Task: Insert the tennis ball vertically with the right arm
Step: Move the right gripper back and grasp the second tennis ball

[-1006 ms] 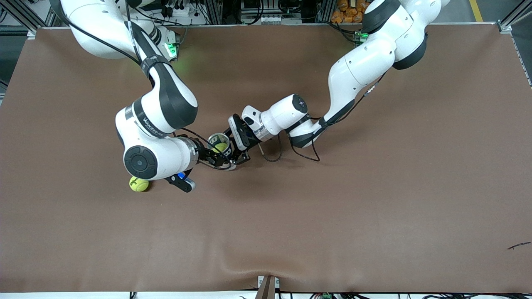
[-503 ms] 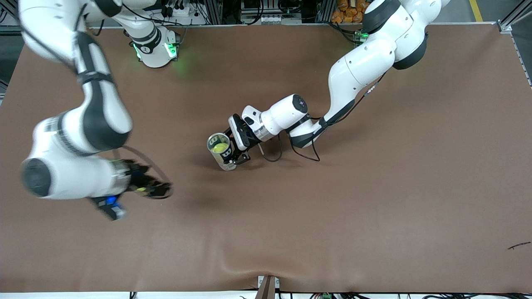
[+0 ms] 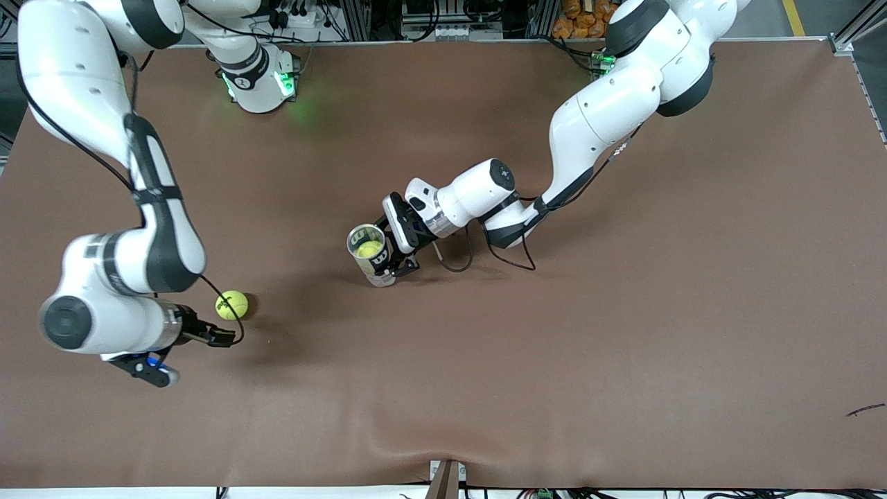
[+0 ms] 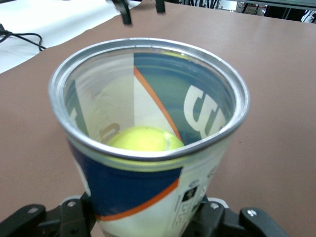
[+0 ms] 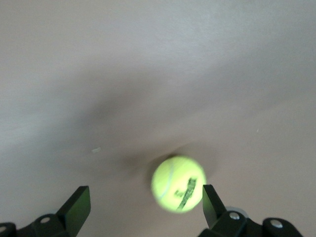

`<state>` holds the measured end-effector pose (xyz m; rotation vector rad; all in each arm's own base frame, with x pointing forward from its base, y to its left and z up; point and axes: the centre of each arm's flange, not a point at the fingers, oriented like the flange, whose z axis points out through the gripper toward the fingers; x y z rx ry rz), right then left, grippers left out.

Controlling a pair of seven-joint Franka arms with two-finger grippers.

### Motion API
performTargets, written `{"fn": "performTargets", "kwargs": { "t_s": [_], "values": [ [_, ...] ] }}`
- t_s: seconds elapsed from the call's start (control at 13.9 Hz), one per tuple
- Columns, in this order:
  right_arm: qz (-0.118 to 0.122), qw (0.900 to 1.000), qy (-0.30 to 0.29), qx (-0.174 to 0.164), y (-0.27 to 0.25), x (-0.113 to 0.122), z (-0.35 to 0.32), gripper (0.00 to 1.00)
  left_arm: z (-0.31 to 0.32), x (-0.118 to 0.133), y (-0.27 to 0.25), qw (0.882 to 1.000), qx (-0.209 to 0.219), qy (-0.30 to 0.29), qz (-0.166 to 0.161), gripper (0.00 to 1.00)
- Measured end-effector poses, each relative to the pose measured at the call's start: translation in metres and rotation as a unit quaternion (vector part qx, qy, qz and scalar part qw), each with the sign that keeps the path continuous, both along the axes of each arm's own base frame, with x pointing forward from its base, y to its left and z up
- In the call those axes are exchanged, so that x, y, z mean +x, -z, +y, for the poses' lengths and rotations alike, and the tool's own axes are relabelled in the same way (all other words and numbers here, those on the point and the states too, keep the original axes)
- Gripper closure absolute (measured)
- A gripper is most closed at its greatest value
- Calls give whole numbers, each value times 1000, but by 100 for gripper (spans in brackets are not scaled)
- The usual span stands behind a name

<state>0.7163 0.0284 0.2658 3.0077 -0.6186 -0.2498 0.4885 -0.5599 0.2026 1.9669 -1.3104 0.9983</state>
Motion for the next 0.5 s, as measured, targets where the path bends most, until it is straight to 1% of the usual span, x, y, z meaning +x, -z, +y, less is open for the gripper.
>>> {"fn": "performTargets", "kwargs": {
  "t_s": [0.22,0.5],
  "values": [
    [29,1000,5,-5,40,-17,-27,0,1,1,-1,1000,-1,-1,-1,27],
    [43,999,5,-2,53,-26,-28,0,1,1,-1,1000,-1,-1,-1,27]
  ]
}}
